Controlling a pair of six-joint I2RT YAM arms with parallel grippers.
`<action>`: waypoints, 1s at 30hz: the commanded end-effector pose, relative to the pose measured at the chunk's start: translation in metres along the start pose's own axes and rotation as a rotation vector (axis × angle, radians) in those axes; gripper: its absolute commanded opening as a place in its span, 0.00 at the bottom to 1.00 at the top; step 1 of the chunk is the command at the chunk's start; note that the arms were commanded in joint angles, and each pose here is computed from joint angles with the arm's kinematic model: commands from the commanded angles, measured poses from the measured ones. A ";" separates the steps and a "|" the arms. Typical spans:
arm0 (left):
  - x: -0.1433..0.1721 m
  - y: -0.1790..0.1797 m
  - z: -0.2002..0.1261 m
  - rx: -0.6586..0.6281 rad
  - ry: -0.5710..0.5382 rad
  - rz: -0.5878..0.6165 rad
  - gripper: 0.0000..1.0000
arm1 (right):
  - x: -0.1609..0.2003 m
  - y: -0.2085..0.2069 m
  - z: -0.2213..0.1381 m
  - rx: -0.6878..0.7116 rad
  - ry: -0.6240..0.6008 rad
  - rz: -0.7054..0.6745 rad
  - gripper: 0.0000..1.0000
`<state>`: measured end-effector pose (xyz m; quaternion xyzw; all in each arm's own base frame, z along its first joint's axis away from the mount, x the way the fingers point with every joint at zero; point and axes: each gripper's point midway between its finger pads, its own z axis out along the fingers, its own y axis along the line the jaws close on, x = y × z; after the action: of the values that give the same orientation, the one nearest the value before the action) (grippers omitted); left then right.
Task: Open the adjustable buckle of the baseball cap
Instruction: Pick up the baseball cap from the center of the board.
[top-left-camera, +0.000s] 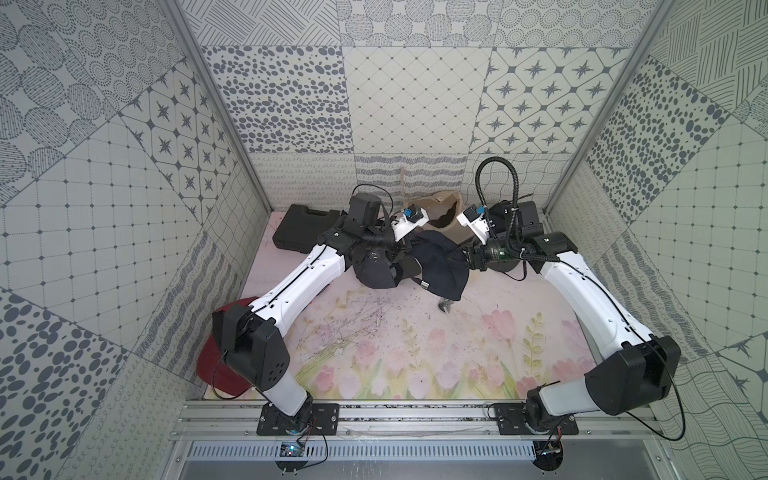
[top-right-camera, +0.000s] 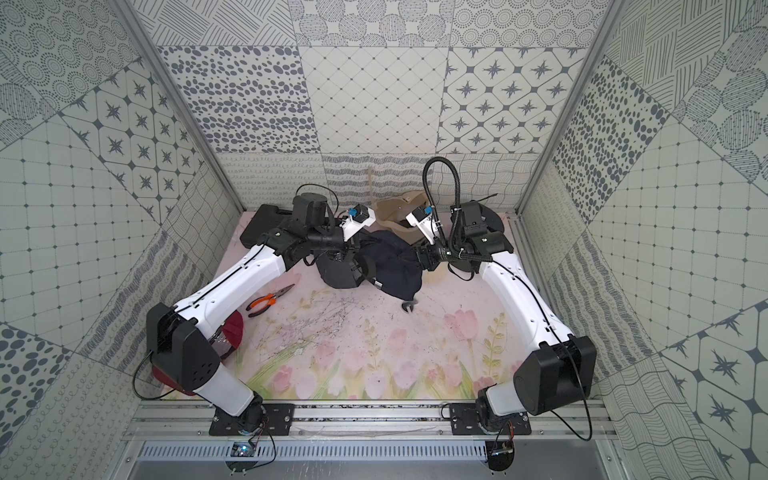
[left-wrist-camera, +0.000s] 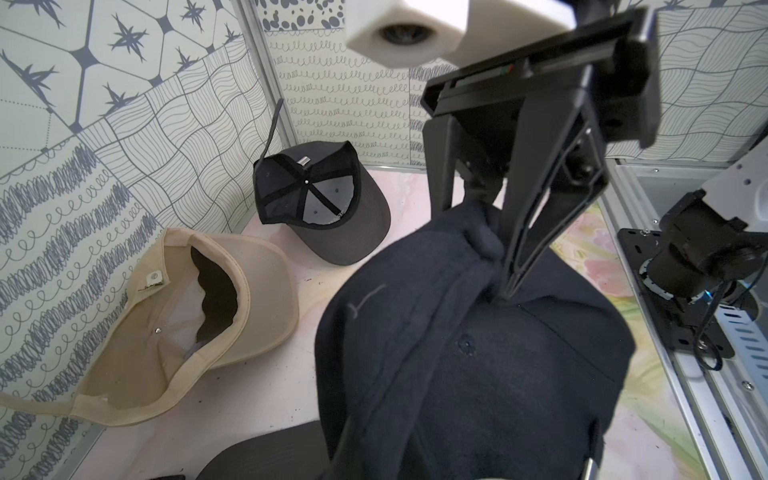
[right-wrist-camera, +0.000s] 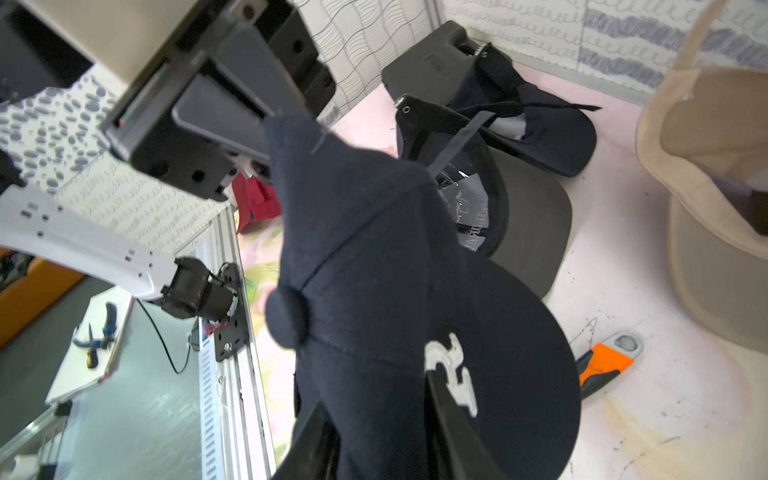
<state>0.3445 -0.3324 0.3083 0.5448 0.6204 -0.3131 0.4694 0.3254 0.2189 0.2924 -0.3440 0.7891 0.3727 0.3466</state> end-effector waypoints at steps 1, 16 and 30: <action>0.007 0.027 0.002 -0.125 0.057 -0.112 0.00 | -0.025 -0.008 -0.016 0.128 -0.114 -0.016 0.64; 0.004 0.094 0.007 -0.372 -0.013 -0.605 0.00 | -0.015 -0.038 -0.048 0.242 -0.415 0.356 0.94; -0.014 0.111 0.008 -0.407 -0.183 -0.740 0.00 | 0.016 -0.042 -0.016 0.037 -0.520 0.788 0.76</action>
<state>0.4402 -0.3201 0.2989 0.2075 0.8065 -0.3399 0.4370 0.3393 0.1729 0.2513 0.0751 0.7878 0.4926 0.3619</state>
